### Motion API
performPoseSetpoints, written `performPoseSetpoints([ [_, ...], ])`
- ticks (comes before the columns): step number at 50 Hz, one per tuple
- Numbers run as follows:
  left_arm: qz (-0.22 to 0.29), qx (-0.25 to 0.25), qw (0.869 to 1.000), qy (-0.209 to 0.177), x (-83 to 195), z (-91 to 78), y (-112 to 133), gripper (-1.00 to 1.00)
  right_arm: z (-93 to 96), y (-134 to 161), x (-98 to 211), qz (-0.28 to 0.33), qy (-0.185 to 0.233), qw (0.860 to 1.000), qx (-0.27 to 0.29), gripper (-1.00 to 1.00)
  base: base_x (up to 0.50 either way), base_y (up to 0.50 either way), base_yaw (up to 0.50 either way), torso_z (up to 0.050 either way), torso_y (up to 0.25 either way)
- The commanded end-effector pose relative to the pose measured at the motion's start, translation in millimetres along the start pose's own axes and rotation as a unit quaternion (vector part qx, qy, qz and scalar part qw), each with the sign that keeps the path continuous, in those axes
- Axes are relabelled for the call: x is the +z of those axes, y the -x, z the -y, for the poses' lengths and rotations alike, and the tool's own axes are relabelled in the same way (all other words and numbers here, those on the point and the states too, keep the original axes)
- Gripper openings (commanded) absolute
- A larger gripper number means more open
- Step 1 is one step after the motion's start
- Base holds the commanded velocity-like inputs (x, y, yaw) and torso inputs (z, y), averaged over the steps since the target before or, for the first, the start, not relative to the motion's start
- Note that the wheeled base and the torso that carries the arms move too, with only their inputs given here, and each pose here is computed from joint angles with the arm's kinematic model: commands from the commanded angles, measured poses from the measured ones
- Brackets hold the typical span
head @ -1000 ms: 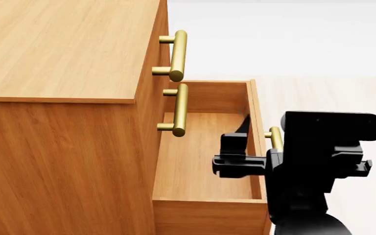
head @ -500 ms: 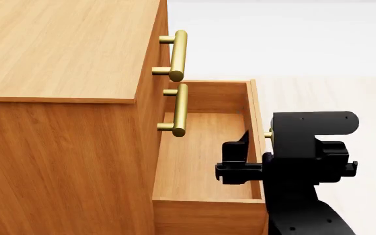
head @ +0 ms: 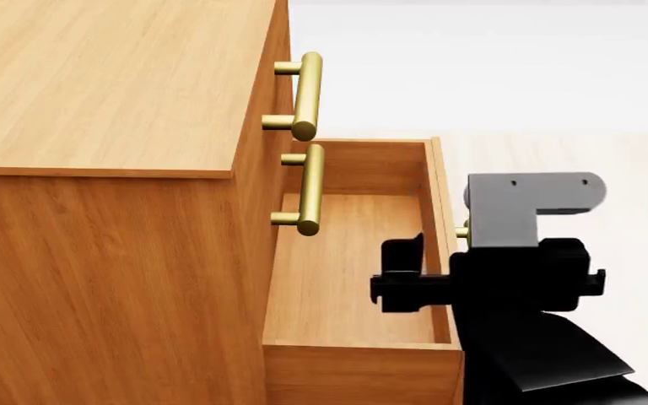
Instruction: Put the bowl in the bottom drawer of the cabinet and close it.
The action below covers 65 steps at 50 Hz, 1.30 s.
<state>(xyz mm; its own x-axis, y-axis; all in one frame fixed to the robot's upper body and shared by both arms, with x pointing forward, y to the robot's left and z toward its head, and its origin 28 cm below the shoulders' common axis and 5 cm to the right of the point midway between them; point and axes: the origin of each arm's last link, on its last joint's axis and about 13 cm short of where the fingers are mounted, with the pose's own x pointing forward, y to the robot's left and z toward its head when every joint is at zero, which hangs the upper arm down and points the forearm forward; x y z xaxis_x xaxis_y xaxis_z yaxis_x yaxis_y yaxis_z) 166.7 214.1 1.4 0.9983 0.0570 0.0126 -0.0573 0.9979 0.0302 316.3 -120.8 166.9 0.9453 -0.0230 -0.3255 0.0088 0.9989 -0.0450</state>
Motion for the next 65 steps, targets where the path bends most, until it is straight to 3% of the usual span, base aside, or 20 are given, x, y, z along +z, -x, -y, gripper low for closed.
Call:
performPoseSetpoints([
  [1,0.0,0.0,1.0,0.0,0.9,-0.1,0.7,1.0,0.4,-3.2,4.0,-0.048,-0.001,0.999,0.014,1.0,0.0,0.0,0.0,0.0,0.0],
  [26,0.002,0.0,1.0,-0.001,0.7,-0.7,0.0,1.0,3.6,-11.8,-0.6,-0.105,-0.024,0.994,0.022,1.0,0.0,0.0,0.0,0.0,0.0],
  [49,0.002,0.0,1.0,-0.001,2.0,0.3,0.8,1.0,7.2,-22.1,-1.3,-0.127,-0.053,0.99,0.02,1.0,0.0,0.0,0.0,0.0,0.0],
  [65,0.002,0.0,1.0,0.0,6.4,-0.6,0.4,1.0,10.0,-27.7,-6.9,-0.131,-0.048,0.99,0.004,1.0,0.0,0.0,0.0,0.0,0.0],
])
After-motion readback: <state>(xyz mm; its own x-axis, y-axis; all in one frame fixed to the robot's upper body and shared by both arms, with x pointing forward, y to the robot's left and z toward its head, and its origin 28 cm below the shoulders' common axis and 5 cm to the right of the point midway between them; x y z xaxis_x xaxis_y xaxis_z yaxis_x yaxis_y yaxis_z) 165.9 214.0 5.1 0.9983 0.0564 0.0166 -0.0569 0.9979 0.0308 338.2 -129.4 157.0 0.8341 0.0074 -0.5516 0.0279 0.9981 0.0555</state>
